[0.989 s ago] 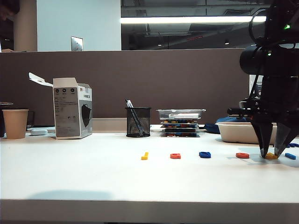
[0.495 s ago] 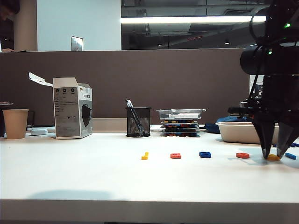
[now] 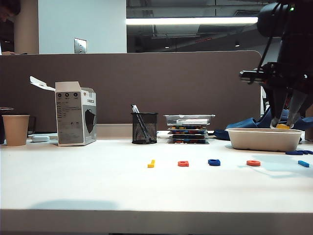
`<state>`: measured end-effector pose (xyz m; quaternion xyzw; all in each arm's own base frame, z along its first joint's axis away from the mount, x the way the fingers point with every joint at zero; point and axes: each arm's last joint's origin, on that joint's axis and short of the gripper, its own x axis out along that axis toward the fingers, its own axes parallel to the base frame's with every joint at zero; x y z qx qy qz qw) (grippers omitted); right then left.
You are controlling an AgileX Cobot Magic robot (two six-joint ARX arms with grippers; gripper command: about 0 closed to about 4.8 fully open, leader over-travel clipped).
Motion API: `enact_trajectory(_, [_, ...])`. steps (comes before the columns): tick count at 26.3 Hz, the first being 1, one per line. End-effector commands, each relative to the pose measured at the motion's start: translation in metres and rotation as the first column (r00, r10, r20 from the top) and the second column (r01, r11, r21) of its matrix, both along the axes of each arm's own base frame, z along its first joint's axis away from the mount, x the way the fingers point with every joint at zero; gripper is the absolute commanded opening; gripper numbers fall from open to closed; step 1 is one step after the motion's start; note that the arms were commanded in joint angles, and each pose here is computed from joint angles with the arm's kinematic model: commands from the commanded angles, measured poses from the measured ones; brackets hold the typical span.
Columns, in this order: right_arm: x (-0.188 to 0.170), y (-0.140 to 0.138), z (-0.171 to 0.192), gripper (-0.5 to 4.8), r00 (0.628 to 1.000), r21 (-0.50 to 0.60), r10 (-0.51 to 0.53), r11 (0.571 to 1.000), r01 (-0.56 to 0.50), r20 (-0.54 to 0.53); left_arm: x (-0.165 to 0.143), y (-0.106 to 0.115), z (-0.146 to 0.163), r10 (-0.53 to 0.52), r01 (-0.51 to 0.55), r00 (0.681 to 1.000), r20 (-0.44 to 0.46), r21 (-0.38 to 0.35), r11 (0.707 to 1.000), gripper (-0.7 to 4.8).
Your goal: Select the appropriate letters from the row of letter magnets placed on the table to arrange into the word "dog".
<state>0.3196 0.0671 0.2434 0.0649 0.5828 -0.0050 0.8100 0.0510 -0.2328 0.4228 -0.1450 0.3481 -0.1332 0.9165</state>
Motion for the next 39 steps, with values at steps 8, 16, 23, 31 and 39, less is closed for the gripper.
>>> enact_trajectory(8, [-0.020,0.050,0.006,0.85,0.998,0.032,0.068,0.997,-0.068,-0.005,0.000,0.001,0.001,0.002,-0.002,1.000,0.007,-0.005,1.000,-0.05])
enact_trajectory(16, [-0.037,0.096,0.005,0.85,0.993,0.076,0.115,0.990,-0.117,0.026,0.000,0.001,0.001,0.002,-0.002,1.000,0.007,-0.005,1.000,-0.05])
enact_trajectory(23, [-0.049,0.124,0.001,0.85,0.986,0.059,0.127,0.989,-0.134,0.103,0.000,0.001,0.001,0.002,-0.002,1.000,0.007,-0.005,1.000,-0.05])
enact_trajectory(31, [-0.051,0.151,-0.031,0.85,0.989,0.021,0.143,0.989,-0.144,0.040,0.000,0.001,0.001,0.002,-0.002,1.000,0.007,-0.005,1.000,-0.05])
enact_trajectory(39, [-0.050,0.164,-0.059,0.85,0.989,-0.008,0.145,0.989,-0.146,-0.021,0.000,0.001,0.001,0.002,-0.002,1.000,0.007,-0.005,1.000,-0.05])
